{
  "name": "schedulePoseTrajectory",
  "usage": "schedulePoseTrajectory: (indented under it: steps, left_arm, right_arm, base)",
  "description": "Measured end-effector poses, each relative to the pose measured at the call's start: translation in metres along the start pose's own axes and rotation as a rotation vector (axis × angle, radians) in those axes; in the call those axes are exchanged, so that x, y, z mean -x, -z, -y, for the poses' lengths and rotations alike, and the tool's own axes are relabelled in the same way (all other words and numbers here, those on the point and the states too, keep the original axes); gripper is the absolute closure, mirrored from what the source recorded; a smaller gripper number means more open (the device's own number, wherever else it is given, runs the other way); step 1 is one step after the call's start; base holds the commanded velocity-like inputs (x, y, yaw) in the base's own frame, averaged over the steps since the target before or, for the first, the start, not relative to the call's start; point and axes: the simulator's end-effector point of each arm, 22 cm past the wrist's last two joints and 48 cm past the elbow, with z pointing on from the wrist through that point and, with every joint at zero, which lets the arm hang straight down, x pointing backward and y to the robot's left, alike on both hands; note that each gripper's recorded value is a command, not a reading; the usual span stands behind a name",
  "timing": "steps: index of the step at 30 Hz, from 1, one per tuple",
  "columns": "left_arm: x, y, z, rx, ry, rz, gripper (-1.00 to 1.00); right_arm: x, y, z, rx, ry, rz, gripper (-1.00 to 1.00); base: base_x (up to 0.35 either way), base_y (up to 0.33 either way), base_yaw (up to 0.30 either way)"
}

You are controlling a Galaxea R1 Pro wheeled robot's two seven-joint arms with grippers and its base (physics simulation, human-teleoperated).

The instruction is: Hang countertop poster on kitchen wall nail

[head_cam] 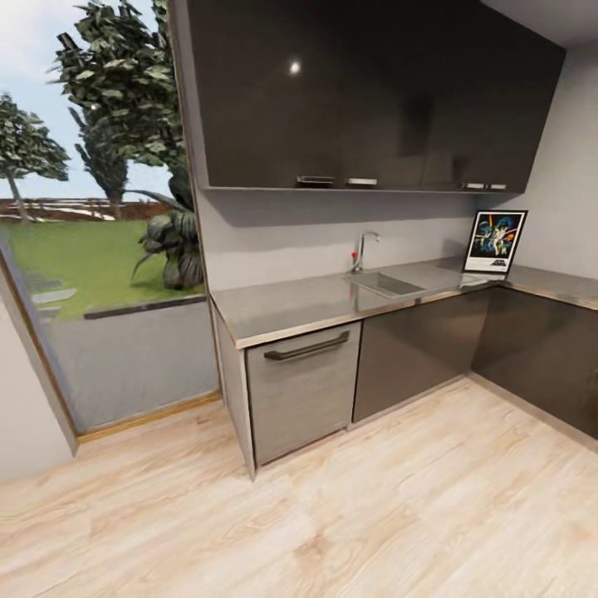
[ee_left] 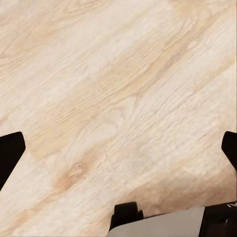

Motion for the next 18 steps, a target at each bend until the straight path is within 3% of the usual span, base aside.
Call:
schedulePoseTrajectory:
  steps: [7,13,18]
  left_arm:
    - [0.001,0.000,0.000,0.000,0.000,0.002,-1.00]
    - [0.001,0.000,0.000,0.001,0.000,0.003,-1.00]
    - [0.001,0.000,0.000,0.001,0.000,0.003,-1.00]
  right_arm:
    - [0.001,0.000,-0.001,0.000,0.000,0.002,-1.00]
    - [0.001,0.000,-0.002,0.002,0.005,0.001,-1.00]
    - [-0.018,0.003,-0.001,0.003,0.008,-0.039,-1.00]
  base:
    - [0.205,-0.263,-0.272]
    - [0.242,-0.245,-0.066]
    - [0.289,-0.173,-0.009]
